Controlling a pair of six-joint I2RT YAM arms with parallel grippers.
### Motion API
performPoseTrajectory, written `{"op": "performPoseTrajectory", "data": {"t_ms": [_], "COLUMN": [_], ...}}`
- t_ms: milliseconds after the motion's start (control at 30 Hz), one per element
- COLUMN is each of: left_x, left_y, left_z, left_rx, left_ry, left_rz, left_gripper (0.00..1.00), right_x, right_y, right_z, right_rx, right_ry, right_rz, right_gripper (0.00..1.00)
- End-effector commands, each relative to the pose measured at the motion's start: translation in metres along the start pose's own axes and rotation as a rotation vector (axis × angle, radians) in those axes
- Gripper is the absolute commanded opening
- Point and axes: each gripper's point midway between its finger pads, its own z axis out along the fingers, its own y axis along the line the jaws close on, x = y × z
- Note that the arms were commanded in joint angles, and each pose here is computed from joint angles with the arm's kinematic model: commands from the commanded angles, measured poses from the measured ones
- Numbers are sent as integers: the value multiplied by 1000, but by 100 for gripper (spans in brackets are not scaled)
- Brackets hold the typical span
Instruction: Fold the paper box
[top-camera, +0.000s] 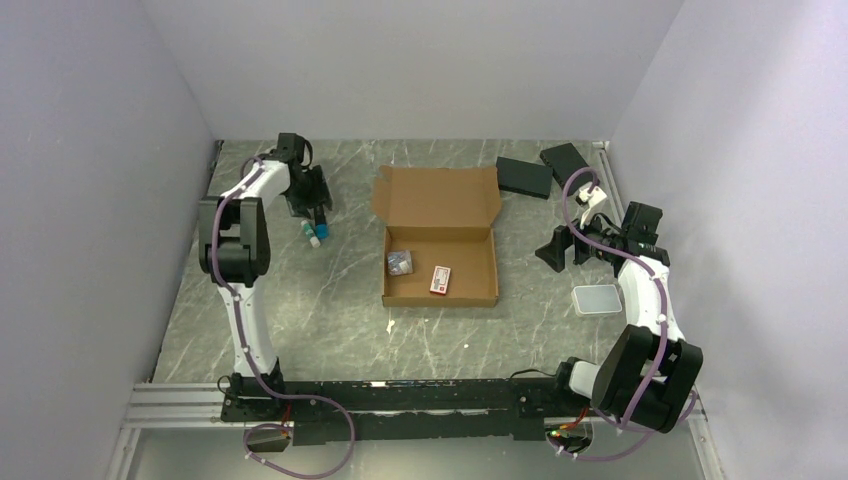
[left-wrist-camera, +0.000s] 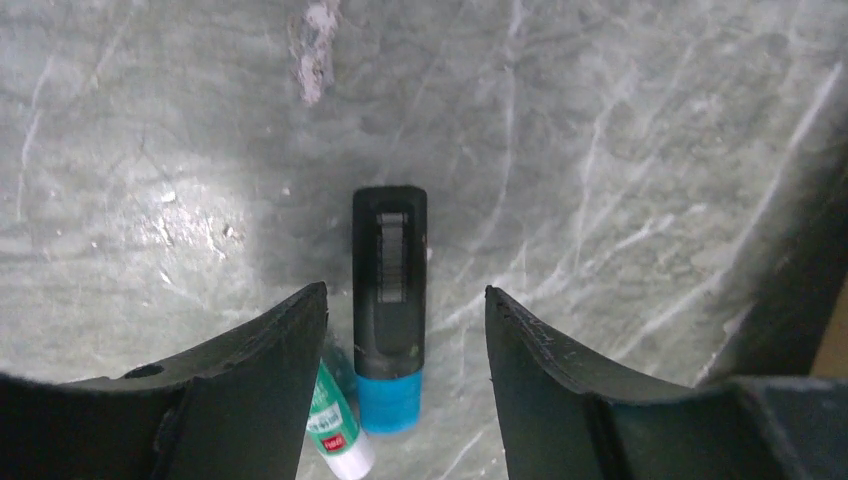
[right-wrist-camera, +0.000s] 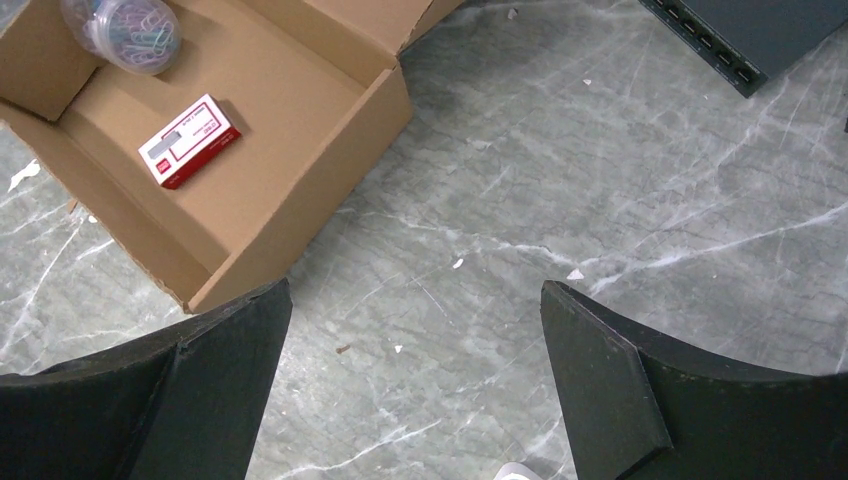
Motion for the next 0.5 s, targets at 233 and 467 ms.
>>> {"op": "performPoseTrajectory", "data": {"t_ms": [233, 467], "left_x": [-10, 9], "left_y": [3, 6], "left_z": [18, 21], "left_rx": [-63, -164], "left_ry": [48, 107], "left_rz": [73, 107], "left_gripper": [55, 50], "right_x": [-19, -21], "right_y": [3, 5], "right_z": [-3, -3], "right_rx": [-15, -18], "right_ry": [-46, -52], "right_rz": [-57, -63], "right_gripper": [100, 100]}}
